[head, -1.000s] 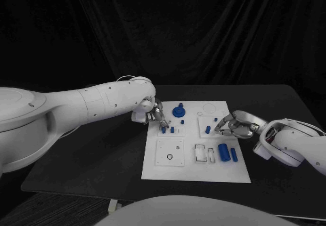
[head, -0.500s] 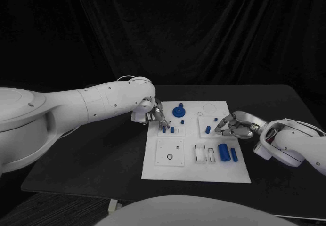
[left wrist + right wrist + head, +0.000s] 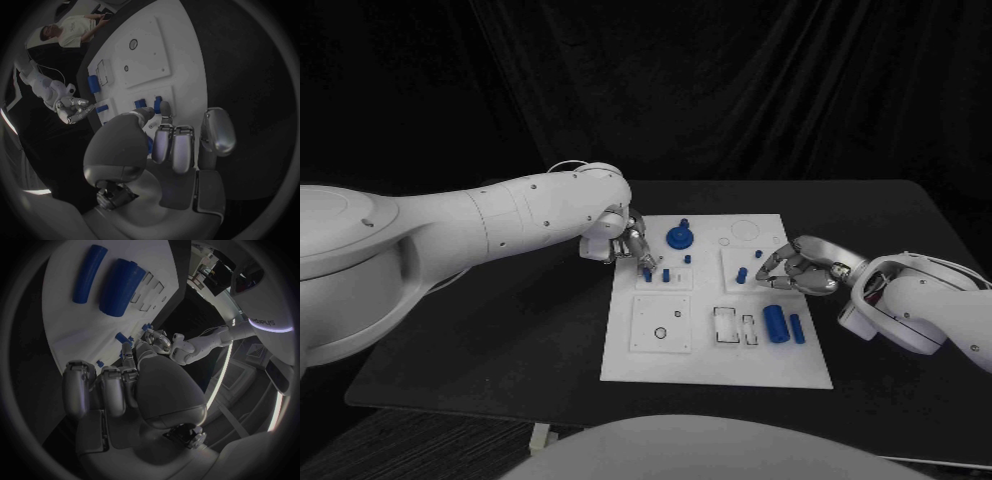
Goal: Assemble the parts on the task board
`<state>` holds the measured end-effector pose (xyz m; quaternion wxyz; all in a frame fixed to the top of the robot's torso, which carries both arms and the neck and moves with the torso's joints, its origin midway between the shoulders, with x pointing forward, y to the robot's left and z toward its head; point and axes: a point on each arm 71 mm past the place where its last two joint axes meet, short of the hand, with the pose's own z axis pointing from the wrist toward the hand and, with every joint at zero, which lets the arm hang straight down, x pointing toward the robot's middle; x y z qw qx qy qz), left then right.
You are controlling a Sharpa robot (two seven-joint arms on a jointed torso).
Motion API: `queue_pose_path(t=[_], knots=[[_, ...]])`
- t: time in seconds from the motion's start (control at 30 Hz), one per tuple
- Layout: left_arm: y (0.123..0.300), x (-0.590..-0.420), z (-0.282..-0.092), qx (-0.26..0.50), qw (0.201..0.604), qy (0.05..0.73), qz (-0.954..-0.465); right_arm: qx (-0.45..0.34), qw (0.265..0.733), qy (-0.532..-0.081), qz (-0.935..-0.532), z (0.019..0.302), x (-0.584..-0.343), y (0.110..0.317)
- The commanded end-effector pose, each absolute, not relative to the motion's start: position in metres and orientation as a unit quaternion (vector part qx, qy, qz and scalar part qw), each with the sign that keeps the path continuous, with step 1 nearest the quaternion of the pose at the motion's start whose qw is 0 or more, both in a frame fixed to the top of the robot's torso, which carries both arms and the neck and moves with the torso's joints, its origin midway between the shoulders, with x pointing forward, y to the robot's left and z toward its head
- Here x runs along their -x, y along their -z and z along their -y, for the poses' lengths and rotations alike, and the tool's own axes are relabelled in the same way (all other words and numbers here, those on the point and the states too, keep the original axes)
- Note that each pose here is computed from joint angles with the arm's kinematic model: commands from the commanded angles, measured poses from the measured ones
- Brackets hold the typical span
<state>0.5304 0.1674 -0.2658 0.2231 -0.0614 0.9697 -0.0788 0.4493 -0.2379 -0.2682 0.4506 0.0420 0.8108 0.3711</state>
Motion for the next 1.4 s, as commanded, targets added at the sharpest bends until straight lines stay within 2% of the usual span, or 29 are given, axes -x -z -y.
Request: queue_pose_path(t=[0.03, 0.7, 0.97, 1.4], knots=[[0.266, -0.53, -0.164, 0.063, 0.224, 0.089, -0.969, -0.044, 0.445, -0.366, -0.816, 0.238, -0.448, 0.27], [0.266, -0.529, -0.164, 0.067, 0.229, 0.091, -0.967, -0.047, 0.444, -0.361, -0.818, 0.24, -0.449, 0.272], [0.264, -0.523, -0.169, 0.089, 0.252, 0.087, -0.96, -0.05, 0.447, -0.356, -0.819, 0.242, -0.449, 0.272], [0.255, -0.505, -0.181, 0.157, 0.317, 0.113, -0.928, -0.056, 0.457, -0.352, -0.815, 0.245, -0.449, 0.27]])
